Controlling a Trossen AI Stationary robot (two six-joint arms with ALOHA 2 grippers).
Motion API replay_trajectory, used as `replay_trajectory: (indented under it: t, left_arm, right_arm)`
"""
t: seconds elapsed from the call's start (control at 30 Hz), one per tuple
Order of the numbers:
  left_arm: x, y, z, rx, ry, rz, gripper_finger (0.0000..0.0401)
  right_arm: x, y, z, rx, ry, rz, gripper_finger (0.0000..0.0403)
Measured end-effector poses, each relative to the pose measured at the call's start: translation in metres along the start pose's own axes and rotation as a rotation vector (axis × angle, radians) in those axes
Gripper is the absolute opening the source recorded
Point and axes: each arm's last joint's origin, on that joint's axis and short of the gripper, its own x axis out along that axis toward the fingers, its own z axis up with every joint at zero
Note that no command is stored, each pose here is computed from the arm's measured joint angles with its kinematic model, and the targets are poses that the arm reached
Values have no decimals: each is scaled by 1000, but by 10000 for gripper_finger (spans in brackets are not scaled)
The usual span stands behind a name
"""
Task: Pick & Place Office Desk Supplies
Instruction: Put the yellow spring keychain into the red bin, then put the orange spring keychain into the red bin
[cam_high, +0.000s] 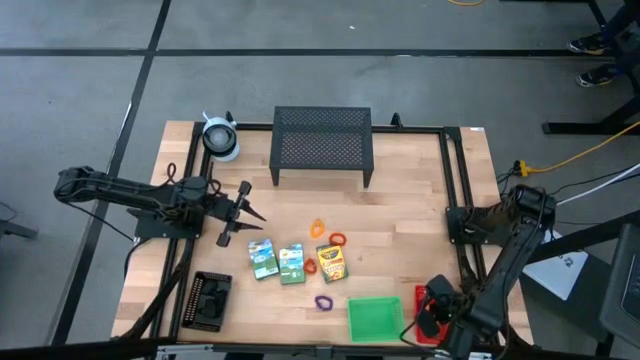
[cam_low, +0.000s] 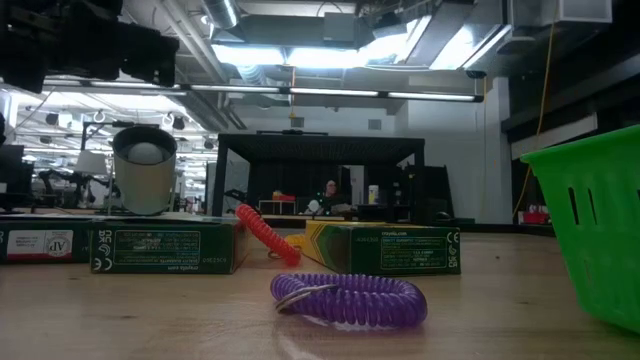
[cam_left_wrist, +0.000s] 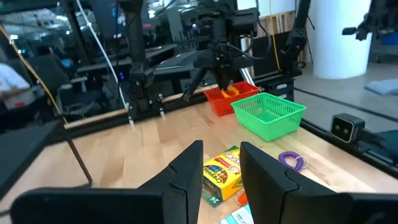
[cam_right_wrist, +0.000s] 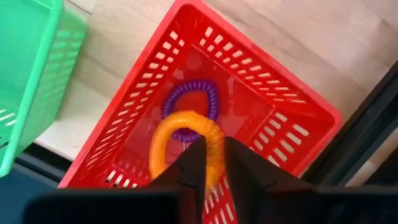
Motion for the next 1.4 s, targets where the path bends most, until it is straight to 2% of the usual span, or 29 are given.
replay_trajectory:
  t: [0.23,0.43,0.57,0.83,0.93,1.1,1.23,1.4]
  left_arm:
    - [0,-1,-4,-12,36,-11,102]
    - [0,-1,-4,6,44,-11,102]
    - [0,-1,-4,1,44,-11,102]
    - [0,-1,-4,-43,43,-9,102]
    - [0,-1,-4,-63,42,-9,102]
    - [0,-1,-3,-45,35,-7,102]
    - [0,-1,-3,-67,29,-5,102]
    - [0,-2,-3,-81,36,-17,102]
  right_arm:
    - [2,0,0,30,-25,-3,147]
    - [2,1,2,33,-62,21,196]
    - [2,4,5,25,-194,108,211]
    - [-2,17,26,-53,-531,276,215]
    - [-3,26,45,-68,-684,300,213]
    - [-3,46,93,-115,-872,232,199]
    - [3,72,143,-154,-795,203,184]
    - [4,95,206,-316,-753,235,172]
